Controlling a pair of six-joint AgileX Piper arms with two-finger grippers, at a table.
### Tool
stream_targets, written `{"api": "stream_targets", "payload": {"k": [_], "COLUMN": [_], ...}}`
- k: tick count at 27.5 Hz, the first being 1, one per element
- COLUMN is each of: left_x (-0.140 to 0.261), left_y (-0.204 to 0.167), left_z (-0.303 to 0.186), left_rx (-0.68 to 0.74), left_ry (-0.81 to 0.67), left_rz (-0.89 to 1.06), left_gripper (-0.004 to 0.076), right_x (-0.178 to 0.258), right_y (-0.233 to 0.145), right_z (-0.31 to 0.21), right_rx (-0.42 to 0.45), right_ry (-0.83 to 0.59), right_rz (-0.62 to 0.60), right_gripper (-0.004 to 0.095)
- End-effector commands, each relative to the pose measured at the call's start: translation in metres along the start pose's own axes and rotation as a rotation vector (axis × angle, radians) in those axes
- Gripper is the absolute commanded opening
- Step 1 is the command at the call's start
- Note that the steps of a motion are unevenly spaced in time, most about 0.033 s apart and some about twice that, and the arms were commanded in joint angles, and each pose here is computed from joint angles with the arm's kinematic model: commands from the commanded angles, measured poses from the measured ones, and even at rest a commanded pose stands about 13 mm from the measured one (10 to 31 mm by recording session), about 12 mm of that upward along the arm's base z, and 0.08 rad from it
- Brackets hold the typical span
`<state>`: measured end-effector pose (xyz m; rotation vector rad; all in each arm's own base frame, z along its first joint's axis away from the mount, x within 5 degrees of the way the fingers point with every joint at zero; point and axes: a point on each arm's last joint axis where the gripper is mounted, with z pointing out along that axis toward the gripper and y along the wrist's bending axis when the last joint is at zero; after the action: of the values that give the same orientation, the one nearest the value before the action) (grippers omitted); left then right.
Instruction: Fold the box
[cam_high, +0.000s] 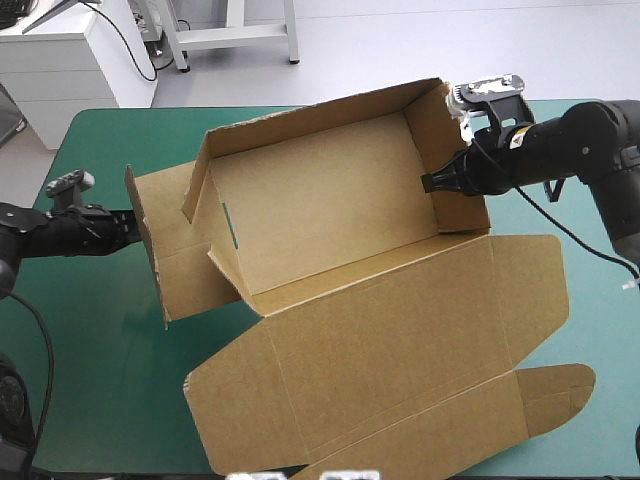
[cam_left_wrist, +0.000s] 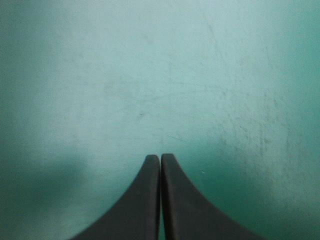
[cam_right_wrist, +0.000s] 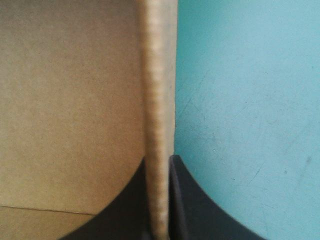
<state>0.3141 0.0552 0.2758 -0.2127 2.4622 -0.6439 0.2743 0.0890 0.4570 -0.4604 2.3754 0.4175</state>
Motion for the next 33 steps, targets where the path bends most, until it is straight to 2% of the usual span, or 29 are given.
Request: {"api": "stream_targets", "payload": {"k": [1, 5, 7, 12, 19, 28, 33], "left_x": [0.0, 0.016, 0.017, 0.018, 0.018, 0.027, 0.026], "left_y": [-0.039, -0.088, -0.095, -0.118, -0.138, -0.151, -0.154], "left_z": [0.011, 0.03, 0.029, 0.009, -0.024, -0.036, -0.039], "left_rx": [0.117, 0.217, 0.254, 0.448, 0.54, 0.696, 0.733], "left_ry": [0.022, 0.097, 0.094, 0.065, -0.035, 0.024, -0.004], "left_rz": [0.045, 0.145, 0.129, 0.134, 0.149, 0.23, 0.26], "left_gripper": [-0.0008, -0.0008, -0.0008, -0.0008, -0.0008, -0.0008, -0.0006], "right_x": [-0.007, -0.014, -0.015, -0.021, -0.024, -0.024, -0.025], "right_y": [0.006, -0.002, -0.006, -0.013, -0.022, -0.025, -0.026], "right_z": [-0.013, 0.005, 0.012, 0.023, 0.033, 0.045, 0.045], "right_rx": [-0.031, -0.004, 0.014, 0.056, 0.113, 0.116, 0.124], "right_ry": [-0.091, -0.089, -0.082, -0.107, -0.116, -0.091, -0.094], "right_rz": [-0.001, 0.01, 0.02, 0.065, 0.09, 0.099, 0.095], "right_gripper": [-0.002, -0.0019, -0.002, -0.0019, -0.0019, -0.0019, -0.0019]}}
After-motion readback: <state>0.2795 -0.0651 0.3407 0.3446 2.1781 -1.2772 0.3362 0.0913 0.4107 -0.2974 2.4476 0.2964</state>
